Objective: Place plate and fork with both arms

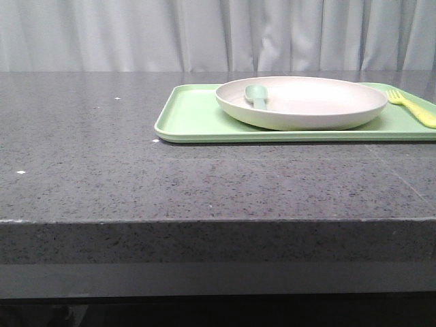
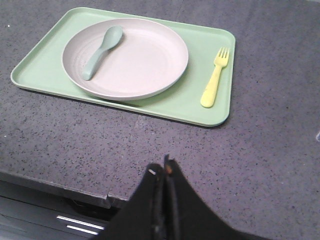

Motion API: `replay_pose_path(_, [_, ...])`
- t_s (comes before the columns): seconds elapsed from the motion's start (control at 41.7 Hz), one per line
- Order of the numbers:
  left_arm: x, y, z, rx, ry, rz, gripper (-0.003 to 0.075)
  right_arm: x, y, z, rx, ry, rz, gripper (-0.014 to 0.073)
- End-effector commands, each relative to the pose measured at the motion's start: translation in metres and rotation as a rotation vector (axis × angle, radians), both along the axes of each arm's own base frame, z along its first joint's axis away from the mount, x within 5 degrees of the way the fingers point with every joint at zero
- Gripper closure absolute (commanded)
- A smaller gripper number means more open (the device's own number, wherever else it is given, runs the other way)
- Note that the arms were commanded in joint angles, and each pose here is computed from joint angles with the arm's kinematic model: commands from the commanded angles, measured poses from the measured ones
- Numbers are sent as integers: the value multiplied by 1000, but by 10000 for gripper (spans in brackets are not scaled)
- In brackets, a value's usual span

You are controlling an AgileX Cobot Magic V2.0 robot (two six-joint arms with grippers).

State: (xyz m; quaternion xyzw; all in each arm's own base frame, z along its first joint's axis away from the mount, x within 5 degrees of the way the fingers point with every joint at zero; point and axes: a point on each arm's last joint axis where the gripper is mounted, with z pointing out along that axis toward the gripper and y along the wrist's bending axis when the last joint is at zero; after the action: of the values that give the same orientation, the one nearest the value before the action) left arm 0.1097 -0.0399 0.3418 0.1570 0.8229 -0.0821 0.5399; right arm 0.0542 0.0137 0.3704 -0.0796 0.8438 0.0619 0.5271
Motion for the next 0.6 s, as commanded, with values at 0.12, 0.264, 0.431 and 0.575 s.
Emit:
replay_pose_path(0.12, [-26,26,-38,-78,-251,173,738,3,-1,12,8,-88,-10,663])
replay_pose_path(0.264, [-41,33,-82,-112,-376,243,738,3,-1,12,8,-88,-10,663])
replay_pose_path(0.431, [-53,37,-116,-195,-425,312,738,3,-1,12,8,-88,-10,663])
replay_pose_path(0.575, [-55,38,-129,-201,-454,311,738,3,-1,12,8,-88,-10,663])
